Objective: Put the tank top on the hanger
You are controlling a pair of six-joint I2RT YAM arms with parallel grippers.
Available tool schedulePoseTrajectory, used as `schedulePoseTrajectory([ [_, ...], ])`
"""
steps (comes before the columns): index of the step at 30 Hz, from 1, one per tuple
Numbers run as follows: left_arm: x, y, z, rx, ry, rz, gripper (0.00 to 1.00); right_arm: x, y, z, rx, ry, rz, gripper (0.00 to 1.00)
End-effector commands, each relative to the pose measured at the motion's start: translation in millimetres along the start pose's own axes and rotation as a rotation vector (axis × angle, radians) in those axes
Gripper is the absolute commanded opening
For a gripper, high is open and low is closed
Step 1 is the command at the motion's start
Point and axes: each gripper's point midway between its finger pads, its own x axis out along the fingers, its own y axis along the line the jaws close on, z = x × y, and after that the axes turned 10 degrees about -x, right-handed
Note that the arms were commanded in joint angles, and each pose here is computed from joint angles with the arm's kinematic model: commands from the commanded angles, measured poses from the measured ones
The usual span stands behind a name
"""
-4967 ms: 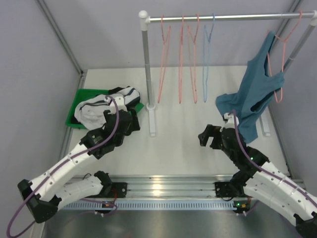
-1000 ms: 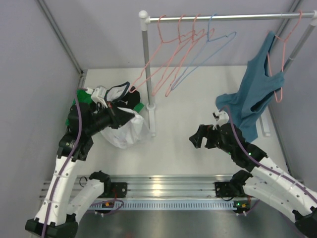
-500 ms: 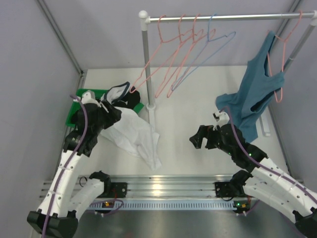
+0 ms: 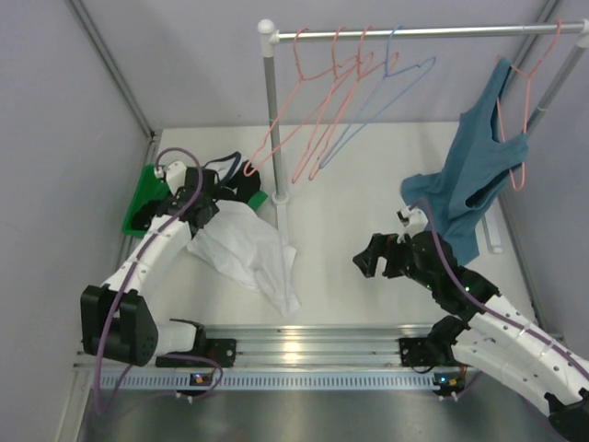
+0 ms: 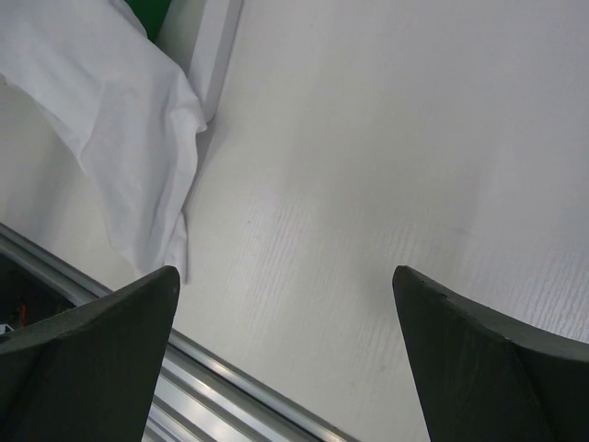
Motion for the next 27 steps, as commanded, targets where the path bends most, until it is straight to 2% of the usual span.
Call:
schedulePoseTrajectory([
  [1, -0.2, -25.0, 29.5, -0.028, -0.086, -0.067, 0.42, -3.7, 3.6, 1.0, -0.018, -0.015, 0.019, 1.0],
  [3, 0.3, -32.4, 22.9, 0.002, -0.051, -0.107, 0.23, -5.1, 3.5, 2.1, -0.017, -0.02, 0.017, 1.0],
  [4, -2.4, -37.3, 20.7, 0.013, -0.034, -0.141, 0.0, -5.6, 3.2, 2.3, -0.02, -0.022, 0.016, 1.0],
  [8, -30.8, -56.4, 15.3, 0.042, 0.034, -0.292, 0.0, -7.5, 2.2, 4.4, -0.02, -0.029, 0.011, 1.0],
  [14, -110.4, -70.2, 14.1, 0.054, 0.033, -0.529, 0.0, -8.7, 2.0, 7.2, -0.022, -0.034, 0.006, 1.0],
  [19, -162.0, -77.3, -17.9, 0.076, 0.093, -0.63, 0.0, -10.3, 1.0, 11.6, -0.032, -0.036, -0.004, 1.0],
  [23, -197.1, -72.8, -37.2, 0.008, 0.107, -0.712, 0.0, -14.0, 1.0, 18.5, -0.036, -0.052, -0.012, 1.0],
  [27, -221.3, -75.9, -83.6, 0.09, 0.192, -0.833, 0.0, -12.7, 1.6, 20.1, -0.035, -0.052, -0.012, 1.0],
])
